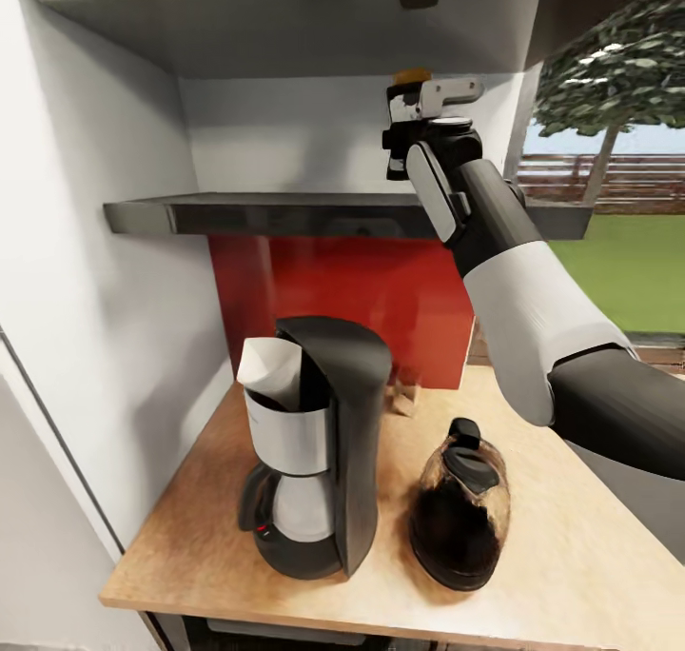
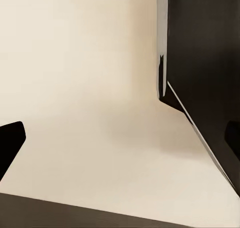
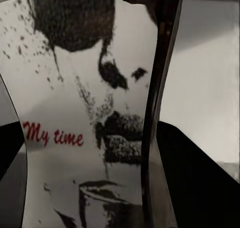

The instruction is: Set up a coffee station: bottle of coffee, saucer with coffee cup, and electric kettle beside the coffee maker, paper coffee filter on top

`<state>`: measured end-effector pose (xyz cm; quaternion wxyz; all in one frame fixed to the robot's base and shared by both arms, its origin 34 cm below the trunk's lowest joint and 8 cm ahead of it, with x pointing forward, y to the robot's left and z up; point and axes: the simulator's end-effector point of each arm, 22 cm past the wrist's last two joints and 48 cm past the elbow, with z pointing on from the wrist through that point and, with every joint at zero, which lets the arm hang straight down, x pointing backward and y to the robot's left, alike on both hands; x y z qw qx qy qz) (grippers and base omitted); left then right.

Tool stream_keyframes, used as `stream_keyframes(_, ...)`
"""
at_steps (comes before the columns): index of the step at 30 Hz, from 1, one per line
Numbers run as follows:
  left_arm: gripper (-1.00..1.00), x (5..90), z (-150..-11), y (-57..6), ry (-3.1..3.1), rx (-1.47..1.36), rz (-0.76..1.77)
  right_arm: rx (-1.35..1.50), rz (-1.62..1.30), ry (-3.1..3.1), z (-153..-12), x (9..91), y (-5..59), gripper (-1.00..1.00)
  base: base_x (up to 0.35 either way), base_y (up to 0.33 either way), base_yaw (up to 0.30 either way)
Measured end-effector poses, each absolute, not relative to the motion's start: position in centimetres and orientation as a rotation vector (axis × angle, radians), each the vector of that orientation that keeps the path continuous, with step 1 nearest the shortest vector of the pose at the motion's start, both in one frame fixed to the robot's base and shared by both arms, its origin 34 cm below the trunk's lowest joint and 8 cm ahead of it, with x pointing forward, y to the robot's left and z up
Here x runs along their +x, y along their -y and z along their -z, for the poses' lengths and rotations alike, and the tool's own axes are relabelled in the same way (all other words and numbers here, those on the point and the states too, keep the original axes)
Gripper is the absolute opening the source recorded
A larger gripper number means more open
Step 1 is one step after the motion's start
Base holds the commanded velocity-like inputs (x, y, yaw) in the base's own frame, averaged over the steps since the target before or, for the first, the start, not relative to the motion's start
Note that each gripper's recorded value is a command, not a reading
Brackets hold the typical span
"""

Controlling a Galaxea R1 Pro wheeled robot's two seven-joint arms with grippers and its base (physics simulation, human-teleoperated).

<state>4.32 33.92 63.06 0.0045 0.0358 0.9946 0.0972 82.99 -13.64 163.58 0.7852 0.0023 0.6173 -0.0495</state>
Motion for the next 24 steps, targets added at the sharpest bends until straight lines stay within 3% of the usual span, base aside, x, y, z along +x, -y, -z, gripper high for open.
stream_keyframes(11, 1.0, 4.32, -63.05, -33.86, -3.116, 0.112, -0.303, 0.005, 0.108, -1.334, -163.48, 83.05, 13.67, -1.0, -0.15, -0.253, -0.221)
stream_keyframes(24, 1.0, 4.31, -63.09, -34.16, -3.115, 0.108, -0.31, 0.005, 0.109, -1.337, -163.39, 83.08, 13.69, -1.0, 0.02, -0.28, -0.264)
